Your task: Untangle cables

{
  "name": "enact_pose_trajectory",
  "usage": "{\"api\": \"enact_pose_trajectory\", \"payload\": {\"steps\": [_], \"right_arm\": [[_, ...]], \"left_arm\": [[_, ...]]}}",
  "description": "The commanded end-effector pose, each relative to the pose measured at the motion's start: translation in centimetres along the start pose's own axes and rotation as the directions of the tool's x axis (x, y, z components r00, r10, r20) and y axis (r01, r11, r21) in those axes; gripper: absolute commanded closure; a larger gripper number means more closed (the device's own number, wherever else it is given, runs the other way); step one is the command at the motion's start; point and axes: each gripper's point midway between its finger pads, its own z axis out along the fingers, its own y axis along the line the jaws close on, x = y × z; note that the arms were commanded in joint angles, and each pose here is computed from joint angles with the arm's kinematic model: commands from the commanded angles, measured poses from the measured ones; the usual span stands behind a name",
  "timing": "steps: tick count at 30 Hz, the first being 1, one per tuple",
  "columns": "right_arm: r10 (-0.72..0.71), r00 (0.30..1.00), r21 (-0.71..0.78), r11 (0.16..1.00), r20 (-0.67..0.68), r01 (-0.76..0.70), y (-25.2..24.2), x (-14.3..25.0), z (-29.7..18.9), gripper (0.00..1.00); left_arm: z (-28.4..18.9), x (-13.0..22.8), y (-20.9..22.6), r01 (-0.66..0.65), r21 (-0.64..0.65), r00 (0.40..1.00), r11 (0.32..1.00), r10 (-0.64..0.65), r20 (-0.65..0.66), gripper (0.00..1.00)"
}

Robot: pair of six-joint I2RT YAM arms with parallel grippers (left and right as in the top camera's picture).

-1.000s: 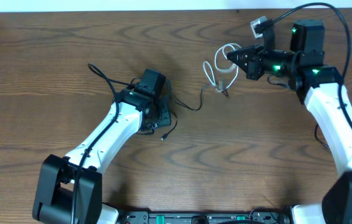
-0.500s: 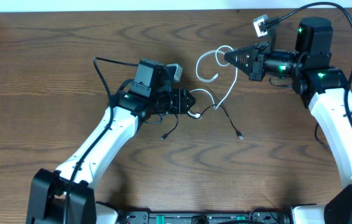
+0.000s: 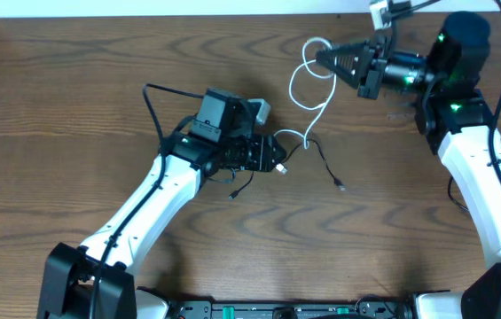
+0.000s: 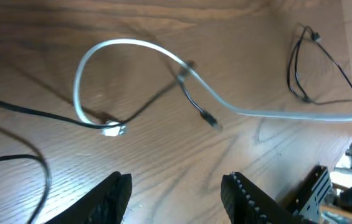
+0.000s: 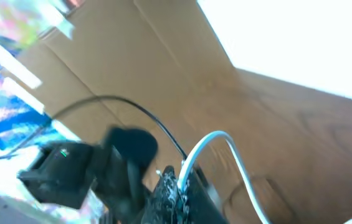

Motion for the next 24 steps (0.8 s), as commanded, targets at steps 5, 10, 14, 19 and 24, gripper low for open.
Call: {"api": "enact_pose_trajectory", "payload": {"steps": [5, 10, 14, 19, 24], "right_arm": [[0.015, 0.997, -0.139, 0.99, 0.077, -0.004, 5.5, -4.0, -0.5, 0.99], [-0.091, 0.981, -0.203, 0.971, 0.171, 0.125, 9.0, -6.3, -1.4, 0.99], [-0.078, 0.977, -0.188, 0.975, 0.2, 0.116, 8.7, -6.8, -1.5, 0.99], [-0.06, 0.976, -0.136, 0.987, 0.21, 0.09, 7.0, -6.9, -1.2, 0.99], [-0.022, 0.976, 0.144, 0.989, 0.217, -0.01, -0.8, -5.3, -1.0, 0.99]], "left_arm": [[0.1, 0.2, -0.3, -0.046, -0.01, 0.999, 0.999, 0.046, 0.0, 0.48], [0.1, 0.2, -0.3, -0.05, -0.011, 0.999, 0.999, 0.05, 0.001, 0.48], [0.1, 0.2, -0.3, -0.049, -0.011, 0.999, 0.999, 0.049, 0.001, 0.48], [0.1, 0.2, -0.2, -0.049, -0.012, 0.999, 0.999, 0.049, 0.0, 0.48], [0.1, 0.2, -0.2, -0.048, -0.012, 0.999, 0.999, 0.048, -0.001, 0.48]]}}
